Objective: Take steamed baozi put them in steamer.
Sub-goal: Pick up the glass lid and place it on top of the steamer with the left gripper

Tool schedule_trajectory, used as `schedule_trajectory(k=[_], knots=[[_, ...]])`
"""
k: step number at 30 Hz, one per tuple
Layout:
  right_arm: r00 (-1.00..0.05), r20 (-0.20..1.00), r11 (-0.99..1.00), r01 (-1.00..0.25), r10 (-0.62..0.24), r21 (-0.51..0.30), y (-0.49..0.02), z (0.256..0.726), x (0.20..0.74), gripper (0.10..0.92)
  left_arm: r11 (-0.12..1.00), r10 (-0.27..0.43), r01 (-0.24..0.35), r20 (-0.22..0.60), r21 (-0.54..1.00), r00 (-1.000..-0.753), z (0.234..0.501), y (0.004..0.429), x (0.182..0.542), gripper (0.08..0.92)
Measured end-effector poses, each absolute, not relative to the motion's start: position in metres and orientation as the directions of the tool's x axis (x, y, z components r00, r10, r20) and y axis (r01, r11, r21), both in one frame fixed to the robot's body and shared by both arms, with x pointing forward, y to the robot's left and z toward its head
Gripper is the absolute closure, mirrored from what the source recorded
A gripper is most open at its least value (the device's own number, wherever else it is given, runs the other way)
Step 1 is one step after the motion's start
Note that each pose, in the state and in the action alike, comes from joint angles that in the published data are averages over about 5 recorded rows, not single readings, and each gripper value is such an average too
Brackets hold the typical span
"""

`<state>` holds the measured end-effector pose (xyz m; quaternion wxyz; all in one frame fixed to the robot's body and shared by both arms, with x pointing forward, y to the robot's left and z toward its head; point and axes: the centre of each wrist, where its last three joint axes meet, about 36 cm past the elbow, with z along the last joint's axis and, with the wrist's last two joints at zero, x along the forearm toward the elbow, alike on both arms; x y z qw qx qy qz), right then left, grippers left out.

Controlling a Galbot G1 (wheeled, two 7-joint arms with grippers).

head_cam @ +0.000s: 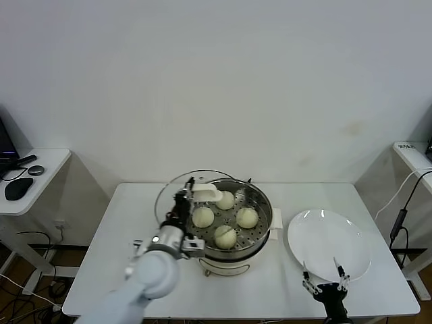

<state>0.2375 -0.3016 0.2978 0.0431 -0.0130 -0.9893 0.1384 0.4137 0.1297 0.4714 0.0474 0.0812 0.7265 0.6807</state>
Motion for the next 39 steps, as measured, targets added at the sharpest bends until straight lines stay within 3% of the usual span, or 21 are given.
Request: schedule_trajectory(k=[14, 39], knots=[[-0.995, 0.093, 0.958, -0.002, 0.026, -0.288, -0.300, 0.295, 0.237, 0.200, 0.042, 0.183, 0.055, 0.046, 0.998, -0.982, 0.458, 0.063, 0.411, 0.833], [-0.996, 0.087, 0.959, -0.002, 0.024, -0.283, -0.302, 0.298, 0.237, 0.200, 0.009, 0.172, 0.055, 0.053, 0.998, -0.984, 0.428, 0.046, 0.413, 0.833]])
